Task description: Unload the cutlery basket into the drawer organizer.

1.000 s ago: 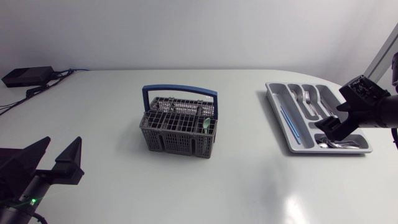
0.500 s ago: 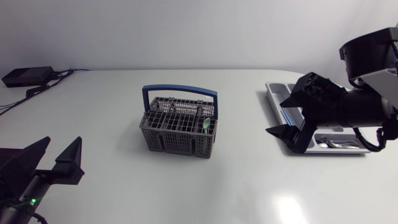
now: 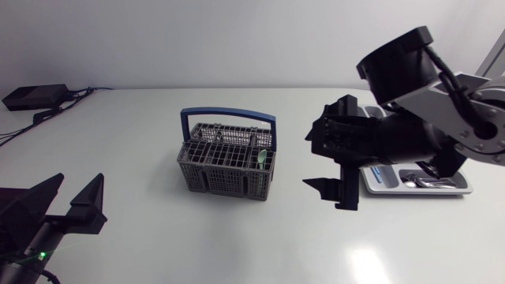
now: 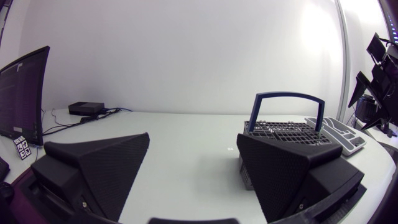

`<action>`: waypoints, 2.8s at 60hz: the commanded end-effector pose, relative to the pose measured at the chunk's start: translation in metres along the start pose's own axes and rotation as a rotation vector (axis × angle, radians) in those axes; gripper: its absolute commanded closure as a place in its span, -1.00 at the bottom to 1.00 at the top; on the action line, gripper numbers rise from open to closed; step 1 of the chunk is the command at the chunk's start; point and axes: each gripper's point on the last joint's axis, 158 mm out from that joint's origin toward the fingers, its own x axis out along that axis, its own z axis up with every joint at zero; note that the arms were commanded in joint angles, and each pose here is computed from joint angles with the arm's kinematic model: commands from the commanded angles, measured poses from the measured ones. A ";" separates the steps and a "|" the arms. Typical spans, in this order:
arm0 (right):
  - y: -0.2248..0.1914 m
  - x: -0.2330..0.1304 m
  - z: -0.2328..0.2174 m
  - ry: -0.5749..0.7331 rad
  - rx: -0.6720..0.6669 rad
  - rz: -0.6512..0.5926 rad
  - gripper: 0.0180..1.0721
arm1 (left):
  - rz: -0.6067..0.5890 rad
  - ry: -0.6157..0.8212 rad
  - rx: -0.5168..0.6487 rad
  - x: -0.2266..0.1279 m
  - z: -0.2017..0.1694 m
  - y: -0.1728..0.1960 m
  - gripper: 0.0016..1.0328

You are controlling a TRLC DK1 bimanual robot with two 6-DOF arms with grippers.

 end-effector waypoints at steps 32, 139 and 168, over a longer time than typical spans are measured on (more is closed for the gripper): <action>-0.010 0.052 0.033 0.133 -0.373 0.094 -0.80 | 0.000 0.000 0.021 0.001 -0.006 0.001 -0.91; -0.020 0.088 0.045 0.267 -0.670 0.385 0.15 | 0.000 0.000 0.021 0.001 -0.006 0.001 -0.91; -0.019 0.102 0.037 0.300 -0.669 0.401 0.73 | 0.000 0.000 0.021 0.001 -0.006 0.001 -0.91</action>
